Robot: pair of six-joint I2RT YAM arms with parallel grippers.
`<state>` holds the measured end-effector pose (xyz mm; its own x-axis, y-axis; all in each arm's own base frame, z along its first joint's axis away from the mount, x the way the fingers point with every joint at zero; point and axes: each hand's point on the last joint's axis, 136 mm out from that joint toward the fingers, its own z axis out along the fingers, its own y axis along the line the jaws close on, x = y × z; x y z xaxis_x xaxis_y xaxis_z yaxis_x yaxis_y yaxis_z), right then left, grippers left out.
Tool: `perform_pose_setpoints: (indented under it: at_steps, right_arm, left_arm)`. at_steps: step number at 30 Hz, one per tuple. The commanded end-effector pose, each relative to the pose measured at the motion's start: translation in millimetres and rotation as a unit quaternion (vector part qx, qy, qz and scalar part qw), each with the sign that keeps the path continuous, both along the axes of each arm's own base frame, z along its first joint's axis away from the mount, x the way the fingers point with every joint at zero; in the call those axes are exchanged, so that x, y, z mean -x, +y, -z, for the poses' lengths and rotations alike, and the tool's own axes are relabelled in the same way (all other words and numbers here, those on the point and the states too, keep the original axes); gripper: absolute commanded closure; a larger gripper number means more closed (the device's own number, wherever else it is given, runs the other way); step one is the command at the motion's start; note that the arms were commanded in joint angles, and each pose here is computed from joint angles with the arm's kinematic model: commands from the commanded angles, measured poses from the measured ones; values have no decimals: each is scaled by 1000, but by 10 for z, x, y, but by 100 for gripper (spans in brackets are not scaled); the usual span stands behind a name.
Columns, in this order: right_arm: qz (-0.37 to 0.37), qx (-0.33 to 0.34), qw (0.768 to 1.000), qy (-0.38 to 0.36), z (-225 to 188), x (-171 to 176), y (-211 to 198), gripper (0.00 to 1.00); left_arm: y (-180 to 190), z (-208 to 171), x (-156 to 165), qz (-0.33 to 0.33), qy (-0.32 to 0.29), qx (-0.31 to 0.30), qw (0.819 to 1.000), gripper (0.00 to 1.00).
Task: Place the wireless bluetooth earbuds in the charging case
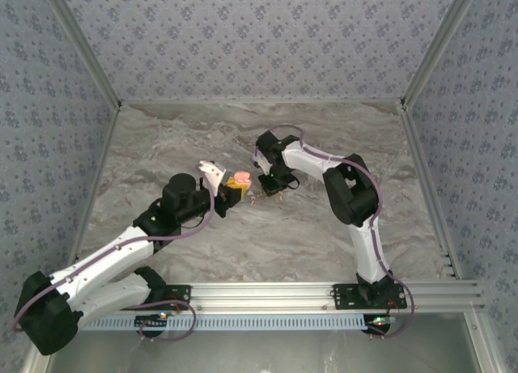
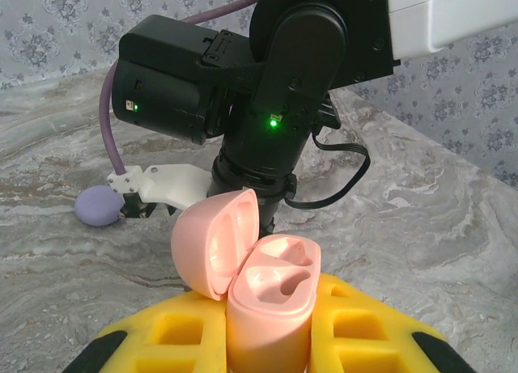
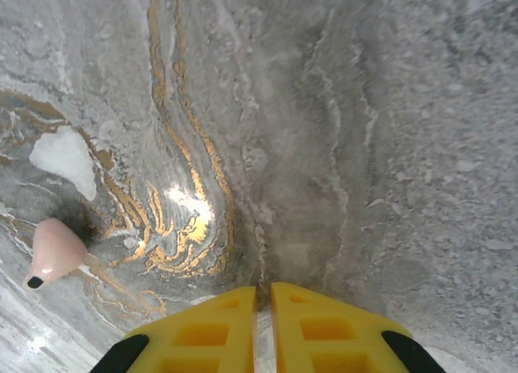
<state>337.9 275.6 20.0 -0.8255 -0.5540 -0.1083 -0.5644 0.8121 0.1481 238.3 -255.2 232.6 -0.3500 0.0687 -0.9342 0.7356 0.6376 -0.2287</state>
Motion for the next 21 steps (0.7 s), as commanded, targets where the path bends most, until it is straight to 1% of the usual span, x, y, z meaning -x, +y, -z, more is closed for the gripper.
perform_pose_setpoints:
  at_steps: [1, 6, 10, 12, 16, 18, 21]
  right_arm:
    - [-22, 38, 998, 36, 57, 222, -121, 85]
    - [-14, 25, 1000, 11, -107, 177, -90, 84]
    - [3, -13, 1000, -27, -369, 112, -21, 81]
    - [12, -27, 999, -43, -464, 84, -8, 76]
    - [37, -33, 996, -70, -557, 35, -71, 68]
    - [51, -25, 995, -80, -550, 8, -134, 62]
    - [63, -12, 995, -77, -479, 9, -215, 59]
  left_arm:
    - [28, -75, 27, -6, -4, 11, 1000, 82]
    - [35, -71, 26, -7, -3, 10, 1000, 82]
    - [36, -71, 30, -7, -3, 9, 1000, 82]
    - [37, -74, 28, -7, -3, 10, 1000, 82]
    - [36, -59, 29, -7, -1, 9, 1000, 82]
    - [38, -58, 27, -8, -2, 8, 1000, 82]
    - [35, -69, 26, -7, -3, 9, 1000, 82]
